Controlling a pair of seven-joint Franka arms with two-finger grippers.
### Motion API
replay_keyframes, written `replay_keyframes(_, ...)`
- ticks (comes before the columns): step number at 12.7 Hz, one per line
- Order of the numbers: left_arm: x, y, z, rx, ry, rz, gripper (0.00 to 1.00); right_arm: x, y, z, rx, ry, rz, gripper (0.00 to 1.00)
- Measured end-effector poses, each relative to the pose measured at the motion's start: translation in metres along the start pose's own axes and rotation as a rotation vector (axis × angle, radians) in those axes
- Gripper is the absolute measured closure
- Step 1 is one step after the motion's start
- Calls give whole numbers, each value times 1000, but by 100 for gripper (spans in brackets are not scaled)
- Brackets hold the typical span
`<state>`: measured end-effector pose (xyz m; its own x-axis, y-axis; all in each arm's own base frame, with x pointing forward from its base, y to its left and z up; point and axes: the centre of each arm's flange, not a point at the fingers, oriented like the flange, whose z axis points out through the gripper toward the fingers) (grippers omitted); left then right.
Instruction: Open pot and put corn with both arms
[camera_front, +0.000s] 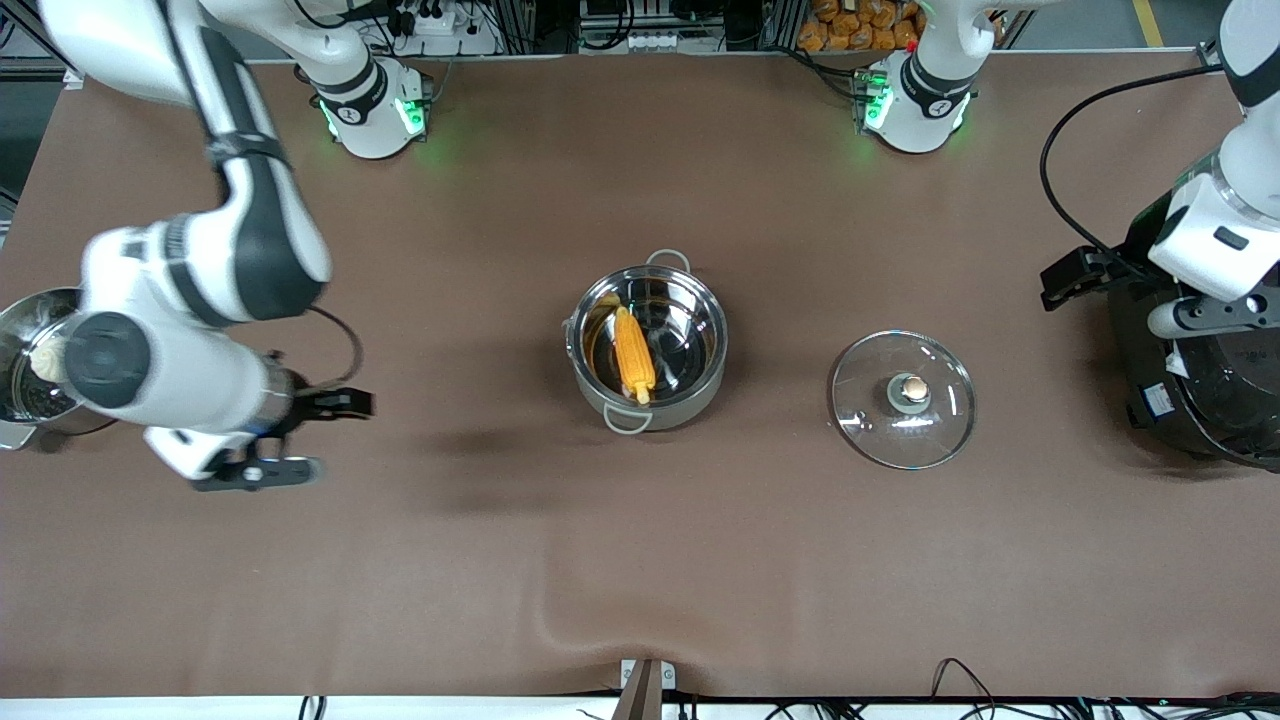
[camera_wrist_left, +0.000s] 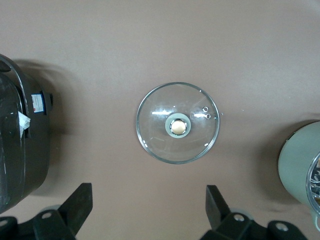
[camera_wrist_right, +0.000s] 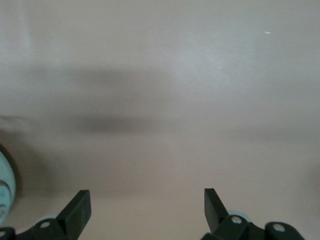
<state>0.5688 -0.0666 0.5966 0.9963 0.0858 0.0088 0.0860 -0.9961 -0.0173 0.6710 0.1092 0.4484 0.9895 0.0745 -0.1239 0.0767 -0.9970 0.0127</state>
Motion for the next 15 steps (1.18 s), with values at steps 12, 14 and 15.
replay_keyframes(12, -7, -6, -31, -3, 25, 5, 0, -150, 91, -140, 11, 57, -53, 0)
replay_keyframes(14, -8, -10, -39, -3, 24, -1, 0, -150, 92, -142, 10, 62, -60, 0)
replay_keyframes(15, -8, -10, -40, -3, 23, -1, 0, -151, 92, -143, 10, 64, -61, 0)
